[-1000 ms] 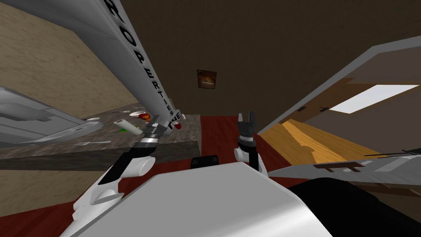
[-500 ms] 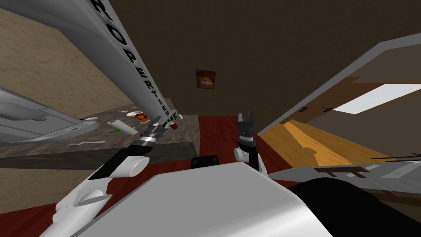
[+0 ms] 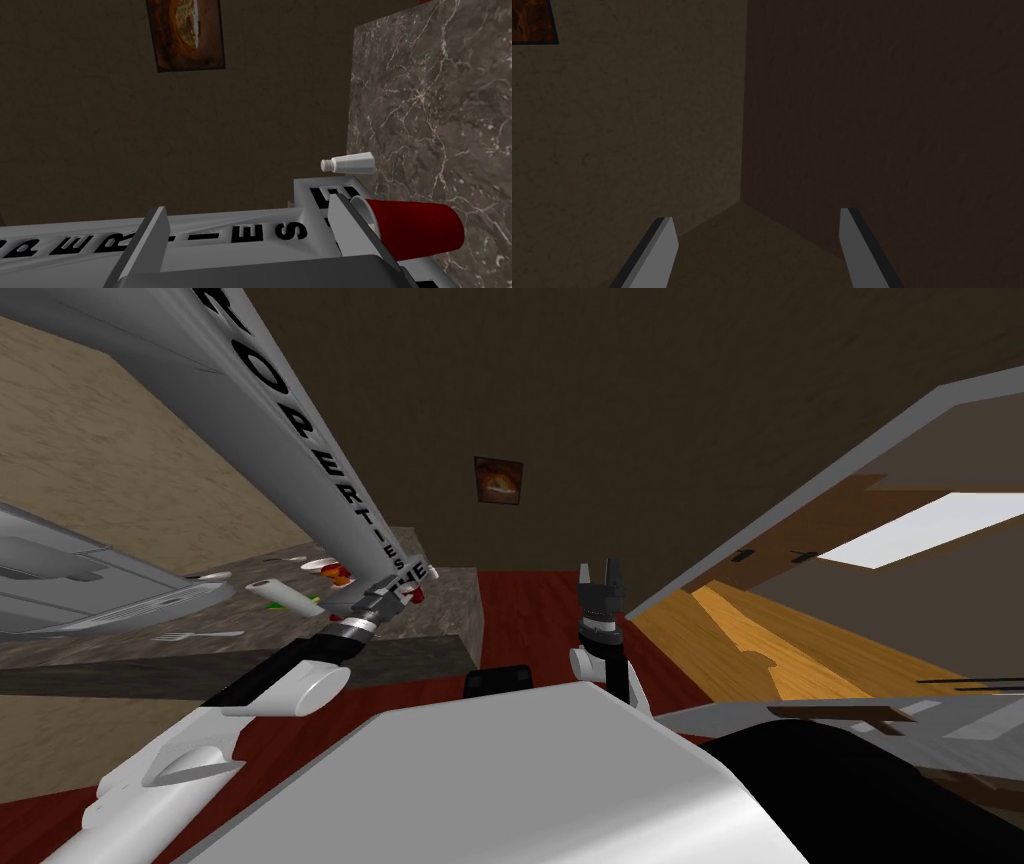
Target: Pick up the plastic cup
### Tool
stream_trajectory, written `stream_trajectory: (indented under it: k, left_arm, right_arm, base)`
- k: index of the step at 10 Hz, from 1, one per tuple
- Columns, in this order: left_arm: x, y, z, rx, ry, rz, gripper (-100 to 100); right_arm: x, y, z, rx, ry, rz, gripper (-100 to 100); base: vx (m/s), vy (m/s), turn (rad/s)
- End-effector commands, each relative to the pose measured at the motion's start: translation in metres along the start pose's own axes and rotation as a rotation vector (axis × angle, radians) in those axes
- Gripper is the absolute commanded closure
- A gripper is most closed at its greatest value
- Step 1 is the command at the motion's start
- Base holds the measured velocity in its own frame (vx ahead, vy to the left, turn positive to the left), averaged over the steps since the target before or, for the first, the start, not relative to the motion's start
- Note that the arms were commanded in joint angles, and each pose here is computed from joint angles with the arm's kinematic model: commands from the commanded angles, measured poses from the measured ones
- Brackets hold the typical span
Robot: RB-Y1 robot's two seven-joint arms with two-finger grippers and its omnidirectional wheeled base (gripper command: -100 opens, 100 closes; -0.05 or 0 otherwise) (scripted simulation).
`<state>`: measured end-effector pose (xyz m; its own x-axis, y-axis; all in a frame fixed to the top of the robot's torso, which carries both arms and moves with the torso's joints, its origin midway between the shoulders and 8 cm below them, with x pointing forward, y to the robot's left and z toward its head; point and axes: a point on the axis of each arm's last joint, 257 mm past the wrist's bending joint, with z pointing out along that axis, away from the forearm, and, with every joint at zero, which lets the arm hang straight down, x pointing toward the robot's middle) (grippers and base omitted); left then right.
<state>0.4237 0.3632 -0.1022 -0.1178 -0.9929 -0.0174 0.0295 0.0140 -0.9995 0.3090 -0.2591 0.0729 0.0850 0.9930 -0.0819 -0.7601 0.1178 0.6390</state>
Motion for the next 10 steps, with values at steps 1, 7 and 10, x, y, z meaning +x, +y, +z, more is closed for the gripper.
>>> stream_trajectory:
  k: [1,7,10]
  left_arm:
    - [-0.005,0.009,0.001,-0.051,0.001,-0.009,-100]
    - [-0.035,0.05,0.001,-0.27,-0.014,-0.065,-100]
    - [-0.046,0.063,-0.001,-0.345,-0.028,-0.084,-100]
  right_arm:
    - [0.0,0.0,0.0,0.0,0.0,0.0,0]
    - [0.0,0.0,0.0,0.0,0.0,0.0,0]
    - [0.0,0.0,0.0,0.0,0.0,0.0,0]
  base:
    - [0.024,-0.089,0.025]
    - [0.021,-0.071,0.043]
    - [0.016,-0.037,0.053]
